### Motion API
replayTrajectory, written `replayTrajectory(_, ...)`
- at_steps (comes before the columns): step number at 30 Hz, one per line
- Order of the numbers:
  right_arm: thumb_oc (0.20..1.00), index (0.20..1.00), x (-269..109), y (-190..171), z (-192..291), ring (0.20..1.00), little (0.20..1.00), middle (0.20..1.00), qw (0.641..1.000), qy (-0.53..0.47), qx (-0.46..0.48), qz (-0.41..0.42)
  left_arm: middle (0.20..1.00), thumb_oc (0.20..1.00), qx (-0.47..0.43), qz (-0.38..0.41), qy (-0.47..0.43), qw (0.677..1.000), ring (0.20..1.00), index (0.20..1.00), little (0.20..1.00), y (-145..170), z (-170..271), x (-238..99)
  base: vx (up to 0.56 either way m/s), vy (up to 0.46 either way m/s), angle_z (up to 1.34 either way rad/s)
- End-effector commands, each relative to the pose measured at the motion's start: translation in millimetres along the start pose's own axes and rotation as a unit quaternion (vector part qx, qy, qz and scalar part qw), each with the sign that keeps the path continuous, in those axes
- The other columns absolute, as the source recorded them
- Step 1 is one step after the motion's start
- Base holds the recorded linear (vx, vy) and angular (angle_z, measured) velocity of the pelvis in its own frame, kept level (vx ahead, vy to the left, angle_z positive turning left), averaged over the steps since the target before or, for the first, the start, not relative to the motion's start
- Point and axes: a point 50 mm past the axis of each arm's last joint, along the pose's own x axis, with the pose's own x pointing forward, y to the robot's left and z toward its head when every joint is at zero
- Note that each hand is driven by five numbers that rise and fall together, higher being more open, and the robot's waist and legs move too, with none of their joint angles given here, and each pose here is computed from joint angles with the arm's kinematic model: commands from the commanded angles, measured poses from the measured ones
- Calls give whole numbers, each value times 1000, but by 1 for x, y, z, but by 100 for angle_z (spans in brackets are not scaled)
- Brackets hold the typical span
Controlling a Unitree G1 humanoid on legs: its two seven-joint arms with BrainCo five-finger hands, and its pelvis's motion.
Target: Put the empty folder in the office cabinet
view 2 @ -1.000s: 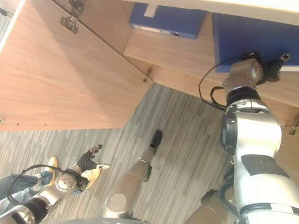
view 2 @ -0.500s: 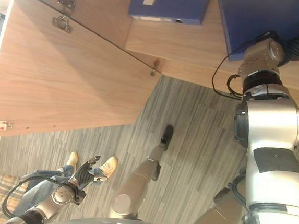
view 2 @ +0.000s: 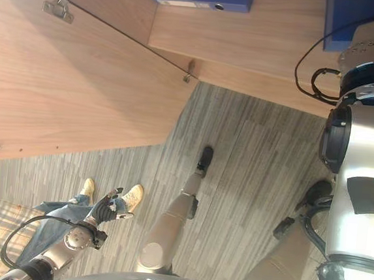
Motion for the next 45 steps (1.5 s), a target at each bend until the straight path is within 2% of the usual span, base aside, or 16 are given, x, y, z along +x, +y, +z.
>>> replayTrajectory(1, 200, 200, 7, -1, 29, 200, 200, 200, 998, -46, 26, -26, 1000, 1000, 16, 31, 22, 999, 1000, 1000, 1000, 23, -5, -3, 0, 0, 0)
replayTrajectory(5, 200, 200, 3, 3, 30, 200, 200, 200, 998, -61, -7, -22, 1000, 1000, 4, 37, 25, 999, 1000, 1000, 1000, 25, -7, -3, 0, 0, 0)
replayTrajectory(11, 200, 200, -11, 21, 19, 200, 200, 200, 995, -65, -62, 35, 1000, 1000, -8, 56, 31, 998, 1000, 1000, 1000, 30, -9, -2, 0, 0, 0)
replayTrajectory(14, 200, 200, -29, 40, 5, 200, 200, 200, 985, -63, -117, 111, 1000, 1000, -17, 60, 36, 997, 1000, 1000, 1000, 28, -13, -4, 6, 5, -2)
replayTrajectory(22, 200, 200, -48, 58, -8, 200, 200, 200, 960, -77, -185, 197, 1000, 1000, -33, 69, 42, 996, 1000, 1000, 1000, 32, -17, -8, 1, 8, -2)
replayTrajectory(32, 200, 200, -61, 68, -13, 200, 200, 200, 941, -92, -212, 249, 1000, 1000, -42, 74, 49, 995, 1000, 1000, 1000, 33, -22, -13, 2, 4, -2)
replayTrajectory(33, 809, 809, -60, 68, -14, 809, 809, 809, 937, -93, -221, 254, 1000, 1000, -40, 76, 52, 995, 1000, 1000, 1000, 34, -23, -14, 0, 0, 0)
replayTrajectory(34, 1000, 1000, -60, 68, -14, 1000, 1000, 1000, 934, -90, -225, 262, 1000, 1000, -39, 77, 44, 995, 1000, 1000, 1000, 36, -20, -13, 0, 0, 0)
replayTrajectory(40, 1000, 1000, -60, 66, -26, 1000, 1000, 1000, 897, -92, -306, 307, 1000, 1000, -38, 80, 53, 995, 1000, 1000, 1000, 40, -24, -15, 0, 0, 0)
replayTrajectory(42, 1000, 1000, -60, 63, -36, 1000, 1000, 1000, 868, -101, -364, 322, 1000, 1000, -35, 79, 56, 995, 1000, 1000, 1000, 41, -24, -14, 0, 0, 0)
replayTrajectory(43, 1000, 1000, -59, 60, -43, 1000, 1000, 1000, 841, -102, -409, 339, 1000, 1000, -29, 83, 57, 994, 1000, 1000, 1000, 45, -22, -12, -26, 30, -3)
replayTrajectory(45, 1000, 1000, -56, 57, -45, 1000, 1000, 1000, 833, -101, -423, 342, 1000, 1000, -24, 82, 58, 995, 1000, 1000, 1000, 46, -21, -11, -15, 16, -8)
